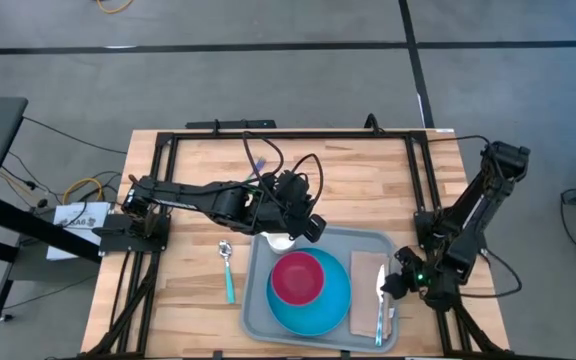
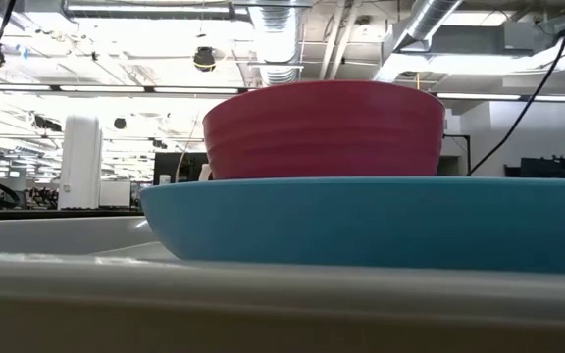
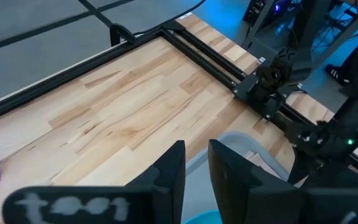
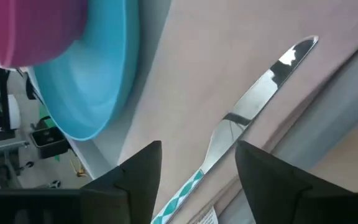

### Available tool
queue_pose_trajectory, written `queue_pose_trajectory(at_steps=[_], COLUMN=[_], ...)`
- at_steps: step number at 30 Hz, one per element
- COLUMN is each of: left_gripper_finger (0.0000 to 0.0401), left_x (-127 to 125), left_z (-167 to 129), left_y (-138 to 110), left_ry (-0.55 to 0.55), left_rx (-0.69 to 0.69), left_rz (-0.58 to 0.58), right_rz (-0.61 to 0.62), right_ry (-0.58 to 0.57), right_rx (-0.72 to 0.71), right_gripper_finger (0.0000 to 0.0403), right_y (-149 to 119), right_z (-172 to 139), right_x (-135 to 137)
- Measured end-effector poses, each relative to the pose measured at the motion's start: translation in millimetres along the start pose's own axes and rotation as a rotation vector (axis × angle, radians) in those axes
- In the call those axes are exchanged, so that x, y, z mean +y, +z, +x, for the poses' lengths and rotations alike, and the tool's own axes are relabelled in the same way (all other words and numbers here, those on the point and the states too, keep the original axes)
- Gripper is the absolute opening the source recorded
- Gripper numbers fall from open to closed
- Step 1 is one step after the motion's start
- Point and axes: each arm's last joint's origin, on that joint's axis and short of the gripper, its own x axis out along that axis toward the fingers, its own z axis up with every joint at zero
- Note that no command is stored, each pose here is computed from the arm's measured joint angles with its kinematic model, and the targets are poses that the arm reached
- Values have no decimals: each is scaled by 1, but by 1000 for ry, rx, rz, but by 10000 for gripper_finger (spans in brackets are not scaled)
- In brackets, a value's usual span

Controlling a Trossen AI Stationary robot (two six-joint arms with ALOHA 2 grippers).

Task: Set up tray
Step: Put the blue knife on the brown napkin, then put the iridescent fork beside the blue knife on the brown napkin

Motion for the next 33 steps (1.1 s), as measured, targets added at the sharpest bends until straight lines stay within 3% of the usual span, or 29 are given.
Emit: queue_pose_trajectory(at_steps=[6,11,15,18,21,28,33], left_gripper_finger=[57,57,63,75,91,128,143], left_x=[9,43,70,86,102,146,184], left_z=[-1,-4,6,16,26,34,23], left_y=[-1,2,8,18,29,56,79], left_ry=[50,202,291,283,264,294,326], left_rx=[37,187,332,406,459,502,476], left_rz=[-16,0,68,177,272,354,331], right_rz=[-10,-71,-106,-125,-140,-54,-46], right_ry=[54,195,285,343,365,346,312], right_rx=[-2,-86,-214,-321,-387,-427,-458], right_gripper_finger=[205,206,209,215,219,221,219], right_y=[16,33,49,60,68,79,83], right_z=[-20,-35,-45,-50,-51,-46,-40], right_x=[5,17,24,32,38,41,41])
